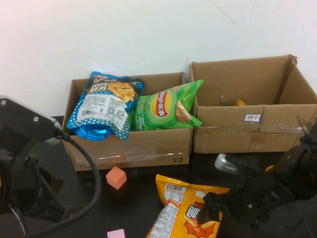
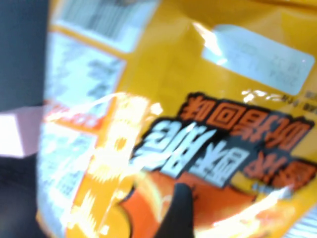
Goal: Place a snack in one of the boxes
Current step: Pick up the potato chip
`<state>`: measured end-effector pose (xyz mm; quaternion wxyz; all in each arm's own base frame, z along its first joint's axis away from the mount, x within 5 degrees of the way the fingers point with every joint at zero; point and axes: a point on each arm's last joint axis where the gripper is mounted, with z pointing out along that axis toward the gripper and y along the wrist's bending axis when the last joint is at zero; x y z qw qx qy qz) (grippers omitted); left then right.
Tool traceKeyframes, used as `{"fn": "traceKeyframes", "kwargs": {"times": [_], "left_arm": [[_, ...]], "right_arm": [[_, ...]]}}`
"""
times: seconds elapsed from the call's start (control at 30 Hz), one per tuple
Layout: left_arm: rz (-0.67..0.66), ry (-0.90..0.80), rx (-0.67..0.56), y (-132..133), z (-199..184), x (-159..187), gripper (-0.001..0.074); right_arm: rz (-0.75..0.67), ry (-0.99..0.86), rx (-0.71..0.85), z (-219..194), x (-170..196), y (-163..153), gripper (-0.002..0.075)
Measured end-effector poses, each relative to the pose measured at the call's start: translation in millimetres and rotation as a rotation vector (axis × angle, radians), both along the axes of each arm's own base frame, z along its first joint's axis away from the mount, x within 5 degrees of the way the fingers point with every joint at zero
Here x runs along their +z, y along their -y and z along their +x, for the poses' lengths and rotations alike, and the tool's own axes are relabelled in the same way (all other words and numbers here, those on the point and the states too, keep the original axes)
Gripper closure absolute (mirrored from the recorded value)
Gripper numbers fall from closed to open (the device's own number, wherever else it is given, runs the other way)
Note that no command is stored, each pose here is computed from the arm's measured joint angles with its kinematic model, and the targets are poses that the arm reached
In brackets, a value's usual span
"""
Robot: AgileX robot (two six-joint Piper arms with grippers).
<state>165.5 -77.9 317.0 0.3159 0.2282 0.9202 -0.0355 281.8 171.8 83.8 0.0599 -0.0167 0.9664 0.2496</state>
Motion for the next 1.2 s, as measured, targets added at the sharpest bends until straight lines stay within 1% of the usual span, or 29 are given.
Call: {"fn": "traceKeyframes", "kwargs": {"times": [0.1, 0.23, 0.33, 0.37, 0.43, 0.6, 0.67, 0.7, 0.8, 0.93, 1.03, 1.2], "left_arm": [[-0.003, 0.0, 0.0, 0, 0, 0, 0.0736], [-0.003, 0.0, 0.0, 0, 0, 0, 0.0736], [-0.003, 0.0, 0.0, 0, 0, 0, 0.0736], [-0.003, 0.0, 0.0, 0, 0, 0, 0.0736], [-0.003, 0.0, 0.0, 0, 0, 0, 0.0736], [-0.003, 0.0, 0.0, 0, 0, 0, 0.0736], [-0.003, 0.0, 0.0, 0, 0, 0, 0.0736], [-0.003, 0.0, 0.0, 0, 0, 0, 0.0736], [-0.003, 0.0, 0.0, 0, 0, 0, 0.0736], [-0.003, 0.0, 0.0, 0, 0, 0, 0.0736], [-0.005, -0.001, 0.0, 0, 0, 0, 0.0736], [-0.006, -0.001, 0.002, 0, 0, 0, 0.0736]], "right_arm": [[0.014, -0.042, -0.045, 2, -17, -2, 0.0084], [0.031, -0.046, -0.05, 9, -32, -7, 0.0089], [0.051, -0.032, -0.063, 15, -33, -10, 0.0144], [0.058, -0.024, -0.066, 17, -32, -11, 0.0182], [0.067, -0.008, -0.063, 21, -30, -13, 0.0282], [0.084, 0.016, -0.055, 25, -27, -16, 0.058], [0.087, 0.023, -0.052, 25, -27, -16, 0.0658], [0.086, 0.028, -0.046, 25, -27, -16, 0.068], [0.085, 0.041, -0.028, 25, -27, -16, 0.0711], [0.085, 0.075, 0.001, 26, -22, -16, 0.0719], [0.087, 0.145, 0.014, 30, -4, -16, 0.072], [0.094, 0.311, 0.022, 36, 42, -14, 0.0723]]}}
